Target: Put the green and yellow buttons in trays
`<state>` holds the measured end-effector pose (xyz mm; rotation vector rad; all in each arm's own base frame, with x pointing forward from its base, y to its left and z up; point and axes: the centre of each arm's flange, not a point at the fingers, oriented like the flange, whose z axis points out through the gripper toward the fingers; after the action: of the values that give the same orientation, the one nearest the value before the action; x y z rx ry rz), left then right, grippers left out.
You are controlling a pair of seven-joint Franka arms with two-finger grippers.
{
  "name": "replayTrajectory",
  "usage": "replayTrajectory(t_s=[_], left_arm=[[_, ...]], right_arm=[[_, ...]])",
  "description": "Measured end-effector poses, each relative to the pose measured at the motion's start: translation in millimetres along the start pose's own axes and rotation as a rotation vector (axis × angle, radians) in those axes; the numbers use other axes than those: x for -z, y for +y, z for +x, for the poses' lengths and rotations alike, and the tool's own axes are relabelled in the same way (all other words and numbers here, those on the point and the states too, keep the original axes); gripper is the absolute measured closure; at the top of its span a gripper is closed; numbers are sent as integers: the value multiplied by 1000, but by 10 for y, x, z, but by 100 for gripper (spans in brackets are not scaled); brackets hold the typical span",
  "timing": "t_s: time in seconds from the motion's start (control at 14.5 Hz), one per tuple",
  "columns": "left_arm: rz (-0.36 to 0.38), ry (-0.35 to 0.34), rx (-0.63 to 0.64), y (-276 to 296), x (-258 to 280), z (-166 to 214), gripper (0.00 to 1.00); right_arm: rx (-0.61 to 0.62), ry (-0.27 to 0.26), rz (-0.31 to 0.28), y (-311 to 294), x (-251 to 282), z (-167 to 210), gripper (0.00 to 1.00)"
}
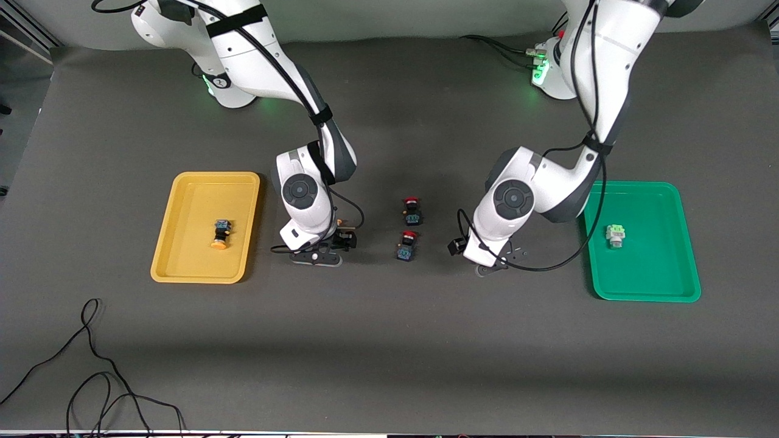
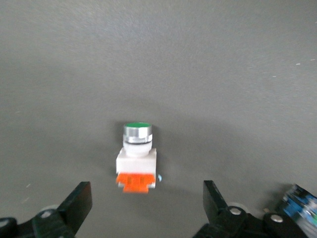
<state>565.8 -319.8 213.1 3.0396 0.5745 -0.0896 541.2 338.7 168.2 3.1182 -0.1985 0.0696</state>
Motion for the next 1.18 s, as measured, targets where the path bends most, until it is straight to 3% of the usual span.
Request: replayTrajectory(t_s=[0.07, 0.21, 0.28, 0.55, 0.62, 0.83, 1.18], left_arm=[[1, 1, -5, -7, -116, 3, 0], [10, -2, -14, -26, -304, 0, 2], [14, -4, -15, -36, -352, 1, 6], [13, 1, -15, -35, -340, 25, 53], [11, 4, -13, -35, -319, 41, 59], [14, 20, 2, -34, 24, 184, 59], [62, -27, -36, -470, 1448, 441, 59]], right_arm=[[0, 0, 0, -1, 2, 1, 39], [-1, 2, 2, 0, 18, 9, 59], [-1, 2, 2, 0, 19, 9, 59], [9, -5, 4, 38, 133, 67, 59], [17, -19, 0, 93, 216, 116, 59], [43, -88, 2, 496, 685, 397, 59], [117, -138, 42, 1830, 1619, 889, 59]])
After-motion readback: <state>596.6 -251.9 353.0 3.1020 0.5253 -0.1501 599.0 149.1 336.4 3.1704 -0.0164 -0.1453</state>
